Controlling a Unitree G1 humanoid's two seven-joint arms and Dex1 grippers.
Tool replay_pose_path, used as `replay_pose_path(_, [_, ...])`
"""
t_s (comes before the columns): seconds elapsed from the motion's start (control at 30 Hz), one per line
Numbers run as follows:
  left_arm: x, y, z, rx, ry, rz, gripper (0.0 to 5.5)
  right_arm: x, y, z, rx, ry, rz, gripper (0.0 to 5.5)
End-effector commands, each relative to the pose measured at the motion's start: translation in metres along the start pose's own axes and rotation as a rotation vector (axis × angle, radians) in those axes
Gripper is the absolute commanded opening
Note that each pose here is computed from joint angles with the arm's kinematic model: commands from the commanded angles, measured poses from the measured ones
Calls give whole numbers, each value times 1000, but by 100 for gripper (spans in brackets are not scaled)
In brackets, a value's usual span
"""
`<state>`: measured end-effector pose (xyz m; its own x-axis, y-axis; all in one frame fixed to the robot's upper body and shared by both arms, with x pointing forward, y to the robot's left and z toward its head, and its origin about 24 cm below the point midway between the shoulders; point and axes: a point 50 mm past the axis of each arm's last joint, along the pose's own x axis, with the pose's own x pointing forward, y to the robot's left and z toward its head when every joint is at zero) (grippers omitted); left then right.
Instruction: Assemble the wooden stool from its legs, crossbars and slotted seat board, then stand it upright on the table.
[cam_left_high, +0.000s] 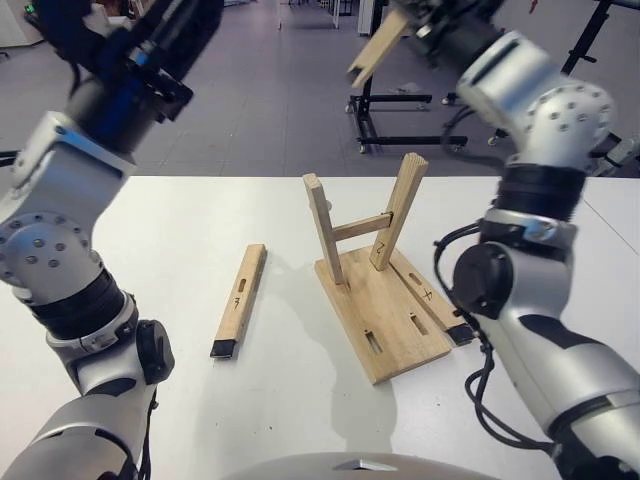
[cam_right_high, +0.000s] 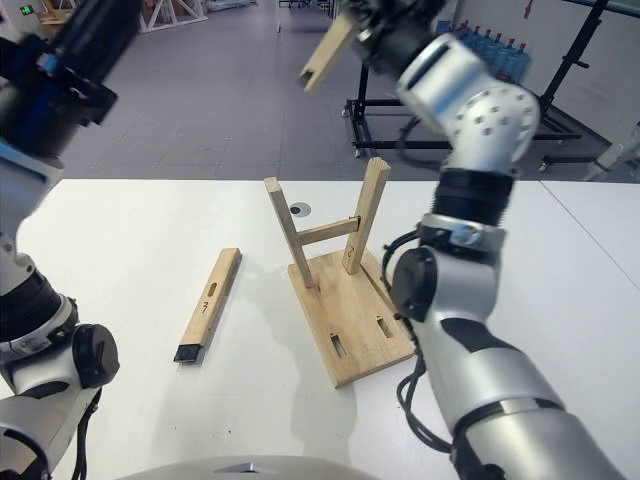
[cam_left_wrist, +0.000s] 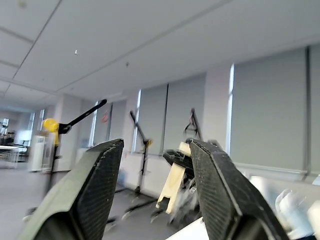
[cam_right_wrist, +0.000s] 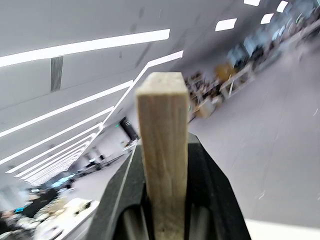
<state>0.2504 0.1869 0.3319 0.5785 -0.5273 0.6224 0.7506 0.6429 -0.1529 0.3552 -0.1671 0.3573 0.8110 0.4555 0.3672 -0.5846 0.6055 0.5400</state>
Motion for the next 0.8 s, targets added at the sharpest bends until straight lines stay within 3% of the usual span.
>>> replay_pose_path(0.03, [-39,41,4,-145,-81,282,242,-74,-18,67,-274,-20,-92,39])
replay_pose_path(0.17, [-88,65,-11,-139,-16,514,242,-141,-52,68,-363,135,-182,39])
replay_pose_path(0.27, [-114,81,-29,-166,10,620,242,-169,-88,12,-347,230,-166,39])
replay_pose_path(0.33, [-126,89,-45,-175,56,674,242,-172,-108,-39,-352,266,-162,39])
replay_pose_path(0.4, [-132,92,-57,-175,98,691,242,-168,-124,-68,-356,232,-179,39])
replay_pose_path(0.57, [-134,89,-75,-163,180,662,242,-179,-153,-109,-331,233,-227,39])
replay_pose_path(0.8, [-135,84,-84,-165,218,648,242,-191,-153,-162,-200,349,-182,39])
